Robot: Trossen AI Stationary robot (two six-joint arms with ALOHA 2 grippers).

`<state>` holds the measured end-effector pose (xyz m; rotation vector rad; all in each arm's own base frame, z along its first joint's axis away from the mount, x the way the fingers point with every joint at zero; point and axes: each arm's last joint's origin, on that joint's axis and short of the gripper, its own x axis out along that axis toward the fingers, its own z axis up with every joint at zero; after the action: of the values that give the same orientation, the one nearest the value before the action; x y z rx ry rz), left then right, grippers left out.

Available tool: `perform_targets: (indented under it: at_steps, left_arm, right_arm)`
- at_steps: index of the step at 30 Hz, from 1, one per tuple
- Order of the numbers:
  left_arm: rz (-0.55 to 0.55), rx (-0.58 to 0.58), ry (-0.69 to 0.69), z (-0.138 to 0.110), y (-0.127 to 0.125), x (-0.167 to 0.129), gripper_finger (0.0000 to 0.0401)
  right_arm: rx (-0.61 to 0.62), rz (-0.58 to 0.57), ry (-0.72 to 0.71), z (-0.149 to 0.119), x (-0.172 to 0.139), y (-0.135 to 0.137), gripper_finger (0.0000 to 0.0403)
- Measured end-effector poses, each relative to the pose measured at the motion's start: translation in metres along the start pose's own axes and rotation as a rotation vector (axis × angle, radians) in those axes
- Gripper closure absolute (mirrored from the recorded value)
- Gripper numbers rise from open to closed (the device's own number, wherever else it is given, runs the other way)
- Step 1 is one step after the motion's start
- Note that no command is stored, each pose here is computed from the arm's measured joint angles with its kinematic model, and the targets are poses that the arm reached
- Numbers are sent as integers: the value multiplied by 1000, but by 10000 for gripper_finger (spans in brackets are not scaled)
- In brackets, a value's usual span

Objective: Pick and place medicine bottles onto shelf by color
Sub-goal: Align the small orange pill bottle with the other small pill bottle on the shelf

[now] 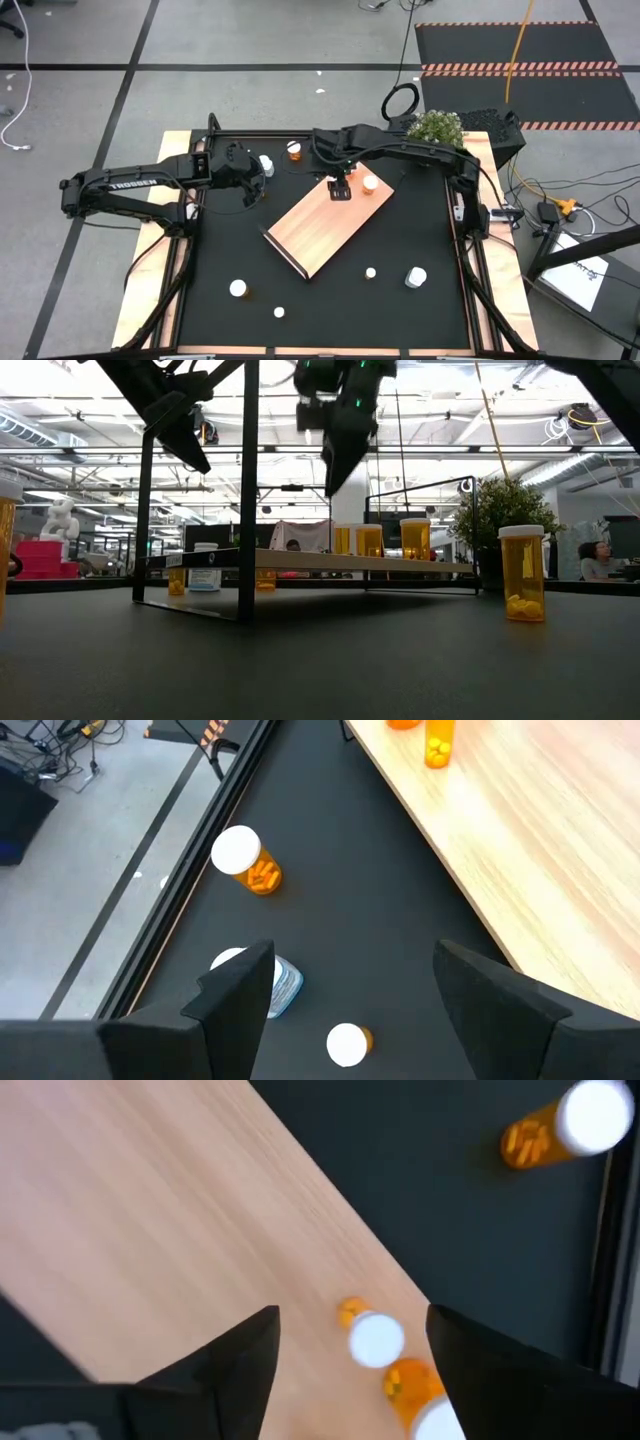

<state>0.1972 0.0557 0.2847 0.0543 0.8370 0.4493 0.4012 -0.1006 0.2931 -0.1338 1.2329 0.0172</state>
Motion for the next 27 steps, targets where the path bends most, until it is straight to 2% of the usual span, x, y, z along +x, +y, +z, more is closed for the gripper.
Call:
perform_targets:
  at_steps: [8,15,27]
  left_arm:
    - [-11,5,-25,2,-2,0,128]
    - [-16,10,-29,3,-3,-1,128]
    - [-36,23,-37,3,-9,-2,128]
  right_arm:
    - [35,18,-91,3,-53,55,161]
    - [19,-80,-123,-4,-91,118,163]
    - [85,-3,-108,-22,-115,197,163]
